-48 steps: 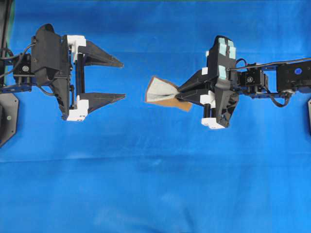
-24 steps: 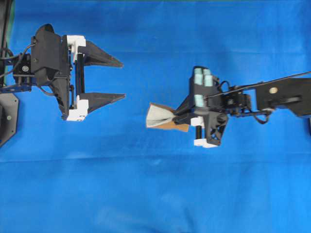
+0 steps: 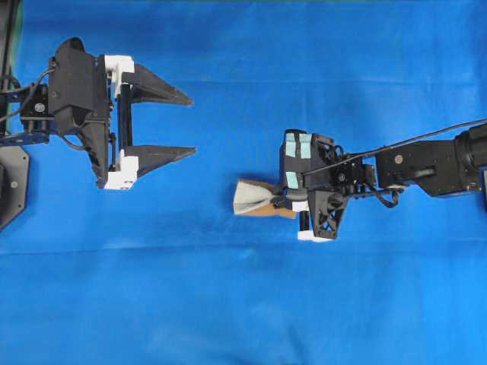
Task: Hand over the sponge with the left arm and wipe it with the right arm.
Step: 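Rub the held sponge back and forth on the table with the right gripper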
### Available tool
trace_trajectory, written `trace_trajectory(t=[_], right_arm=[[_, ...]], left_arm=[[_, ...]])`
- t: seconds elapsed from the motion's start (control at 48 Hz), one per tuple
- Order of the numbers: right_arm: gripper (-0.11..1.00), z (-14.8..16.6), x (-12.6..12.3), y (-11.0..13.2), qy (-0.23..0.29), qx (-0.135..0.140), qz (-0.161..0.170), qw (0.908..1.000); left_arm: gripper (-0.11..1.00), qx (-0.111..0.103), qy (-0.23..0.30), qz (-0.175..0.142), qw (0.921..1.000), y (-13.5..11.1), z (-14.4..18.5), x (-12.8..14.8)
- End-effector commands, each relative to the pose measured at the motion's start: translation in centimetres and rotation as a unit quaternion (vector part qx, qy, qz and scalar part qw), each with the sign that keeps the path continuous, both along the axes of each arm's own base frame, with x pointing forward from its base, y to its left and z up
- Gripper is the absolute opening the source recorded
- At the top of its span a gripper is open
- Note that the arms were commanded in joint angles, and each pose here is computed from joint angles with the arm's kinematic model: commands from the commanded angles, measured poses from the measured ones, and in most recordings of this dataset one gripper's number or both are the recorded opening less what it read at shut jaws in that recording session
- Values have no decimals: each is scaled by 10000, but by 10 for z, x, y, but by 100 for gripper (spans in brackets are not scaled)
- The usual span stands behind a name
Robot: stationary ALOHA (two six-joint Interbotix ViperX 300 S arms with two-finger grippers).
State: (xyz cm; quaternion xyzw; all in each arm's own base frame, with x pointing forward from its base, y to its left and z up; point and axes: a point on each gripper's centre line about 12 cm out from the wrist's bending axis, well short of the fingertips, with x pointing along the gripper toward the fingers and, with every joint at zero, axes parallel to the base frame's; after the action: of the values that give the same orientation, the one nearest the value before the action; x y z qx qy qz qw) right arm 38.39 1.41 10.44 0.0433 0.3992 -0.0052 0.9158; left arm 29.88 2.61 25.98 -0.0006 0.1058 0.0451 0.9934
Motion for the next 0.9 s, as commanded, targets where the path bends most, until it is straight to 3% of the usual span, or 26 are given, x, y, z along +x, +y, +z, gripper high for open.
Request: trace_trajectory(t=[0.0, 0.229, 0.48, 0.646, 0.876], right_arm=[[15, 8, 5, -10, -123, -23, -102, 9999], [15, 10, 0, -61, -130, -194, -588, 9980], [15, 14, -8, -107, -156, -499, -884, 9947], [15, 15, -10, -121, -179, -553, -1017, 9931], [15, 14, -8, -111, -156, -478, -951, 9942]], left_arm=[[87, 21, -144, -6, 9999, 0, 7, 0], [87, 22, -152, 2, 9999, 0, 8, 0], [87, 21, -144, 2, 9999, 0, 7, 0], [87, 21, -144, 2, 9999, 0, 7, 0], [87, 21, -144, 2, 9999, 0, 7, 0]])
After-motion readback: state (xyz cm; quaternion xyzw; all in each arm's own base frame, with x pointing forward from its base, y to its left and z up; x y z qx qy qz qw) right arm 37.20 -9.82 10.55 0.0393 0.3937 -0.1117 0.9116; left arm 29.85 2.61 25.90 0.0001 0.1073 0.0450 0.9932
